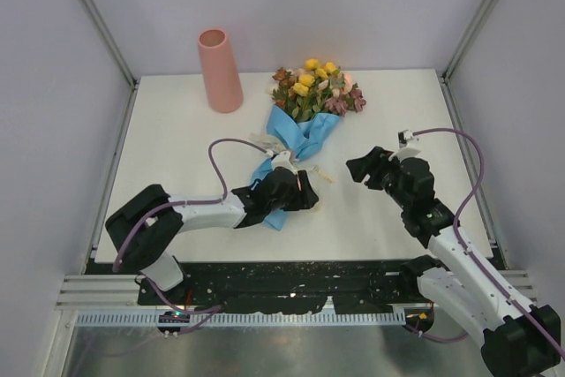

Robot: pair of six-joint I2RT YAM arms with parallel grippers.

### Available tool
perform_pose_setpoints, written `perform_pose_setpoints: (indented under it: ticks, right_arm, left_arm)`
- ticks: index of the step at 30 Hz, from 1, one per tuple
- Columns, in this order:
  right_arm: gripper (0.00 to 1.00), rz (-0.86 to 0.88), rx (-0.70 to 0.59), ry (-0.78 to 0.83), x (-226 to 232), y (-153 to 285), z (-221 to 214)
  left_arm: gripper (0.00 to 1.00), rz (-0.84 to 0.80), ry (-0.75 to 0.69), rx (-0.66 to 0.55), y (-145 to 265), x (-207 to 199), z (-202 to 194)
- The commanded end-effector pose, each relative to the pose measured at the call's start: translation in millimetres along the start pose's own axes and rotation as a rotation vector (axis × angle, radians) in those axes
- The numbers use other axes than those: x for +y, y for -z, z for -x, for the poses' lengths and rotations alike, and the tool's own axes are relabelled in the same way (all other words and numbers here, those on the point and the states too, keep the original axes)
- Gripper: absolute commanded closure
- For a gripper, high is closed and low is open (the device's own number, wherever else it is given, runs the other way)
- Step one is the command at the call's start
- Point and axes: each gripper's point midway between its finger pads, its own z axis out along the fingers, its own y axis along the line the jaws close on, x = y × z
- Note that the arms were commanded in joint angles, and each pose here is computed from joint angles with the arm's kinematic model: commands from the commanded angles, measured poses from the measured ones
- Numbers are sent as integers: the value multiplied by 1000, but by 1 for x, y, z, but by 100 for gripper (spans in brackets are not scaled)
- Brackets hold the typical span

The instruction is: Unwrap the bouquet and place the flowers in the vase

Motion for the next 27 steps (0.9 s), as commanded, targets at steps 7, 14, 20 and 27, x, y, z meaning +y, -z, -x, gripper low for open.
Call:
perform_pose_setpoints:
  ticks: [7,14,20,27]
  right_arm:
    - [36,17,-53,15,4,3,14]
    - [36,16,-57,19,4,9,15]
    - [38,18,-21,20,2,-9,7]
    - [37,106,71,131,11,-62,-7]
  left_arm:
    - [40,86,-50,-30,0,-6,10]
    - [41,142,-45,-2,-13,2,-2]
    - [45,251,-60,12,-5,27,-11]
    - [56,286,-50,10,9,49,-20]
